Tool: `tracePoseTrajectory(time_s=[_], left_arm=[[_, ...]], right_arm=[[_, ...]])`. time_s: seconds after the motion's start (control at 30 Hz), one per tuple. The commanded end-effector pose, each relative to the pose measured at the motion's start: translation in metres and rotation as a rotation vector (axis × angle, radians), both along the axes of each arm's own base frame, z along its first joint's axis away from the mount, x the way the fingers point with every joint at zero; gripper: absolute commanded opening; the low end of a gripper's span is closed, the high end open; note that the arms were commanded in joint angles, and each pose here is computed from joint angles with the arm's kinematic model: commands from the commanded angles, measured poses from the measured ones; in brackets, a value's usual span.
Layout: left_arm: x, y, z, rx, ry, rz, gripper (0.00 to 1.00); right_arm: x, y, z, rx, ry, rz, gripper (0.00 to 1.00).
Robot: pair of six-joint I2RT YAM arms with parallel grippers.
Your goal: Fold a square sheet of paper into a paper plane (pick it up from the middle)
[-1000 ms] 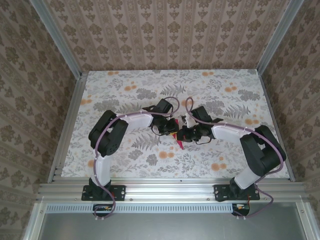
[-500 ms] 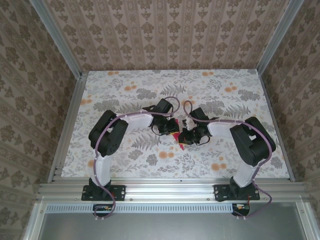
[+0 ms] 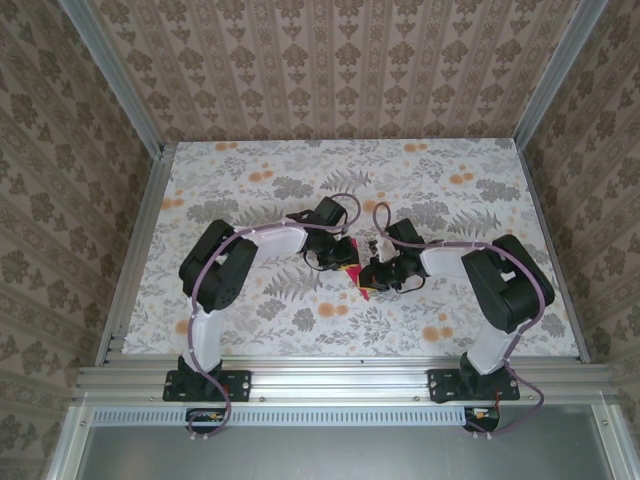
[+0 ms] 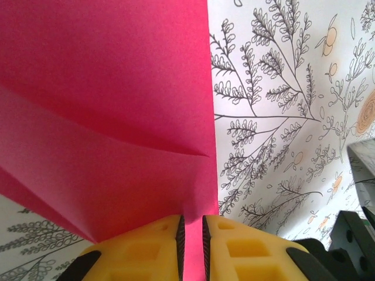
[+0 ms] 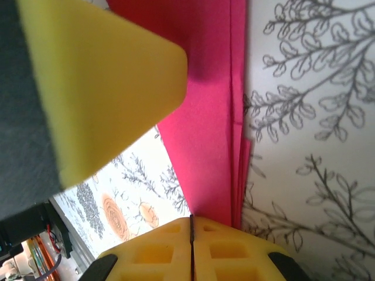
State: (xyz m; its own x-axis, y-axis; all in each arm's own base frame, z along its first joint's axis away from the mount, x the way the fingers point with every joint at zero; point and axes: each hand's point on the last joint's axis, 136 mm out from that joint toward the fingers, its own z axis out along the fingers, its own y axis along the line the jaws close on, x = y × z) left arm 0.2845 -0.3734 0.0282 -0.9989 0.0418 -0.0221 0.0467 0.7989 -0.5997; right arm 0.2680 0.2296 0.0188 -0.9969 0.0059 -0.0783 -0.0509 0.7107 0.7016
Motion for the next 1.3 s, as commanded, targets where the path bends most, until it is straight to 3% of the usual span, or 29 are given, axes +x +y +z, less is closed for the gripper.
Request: tracePoseTrajectory(time_s=[0.0,0.17,0.3,0.5,0.73,1.07,1.27], left_arm=[[0.001,0.002,-0.007,0.022,0.01,-0.017,0.19],[0.001,0.002,-0.008,0.022,0.013,-0.019,0.19],[0.001,0.002,-0.008,0.023,0.014,-0.02,0.19],[0.001,0.002,-0.007,0.023,0.012,-0.025,0.19],[0.001,0.002,-0.008,0.024,0.014,-0.025,0.19],[0.001,0.001,-0.007,0.019,0.013,-0.028,0.19],[0.001,-0.001,-0.003,0.01,0.008,-0.034,0.19]], right_arm=[[-0.017,0.001,0.014,0.05,0.04,0.018,0.09],[-0.029,-0.003,0.002,0.022,0.096,0.045,0.09],[-0.036,-0.023,-0.023,-0.121,0.141,0.025,0.09],[-0.036,-0.031,-0.031,-0.17,0.161,0.008,0.09],[-0.034,-0.017,0.002,-0.064,0.117,0.024,0.09],[-0.06,-0.039,-0.044,-0.194,0.236,0.023,0.08],[-0.037,-0.021,0.004,-0.079,0.11,0.025,0.08]])
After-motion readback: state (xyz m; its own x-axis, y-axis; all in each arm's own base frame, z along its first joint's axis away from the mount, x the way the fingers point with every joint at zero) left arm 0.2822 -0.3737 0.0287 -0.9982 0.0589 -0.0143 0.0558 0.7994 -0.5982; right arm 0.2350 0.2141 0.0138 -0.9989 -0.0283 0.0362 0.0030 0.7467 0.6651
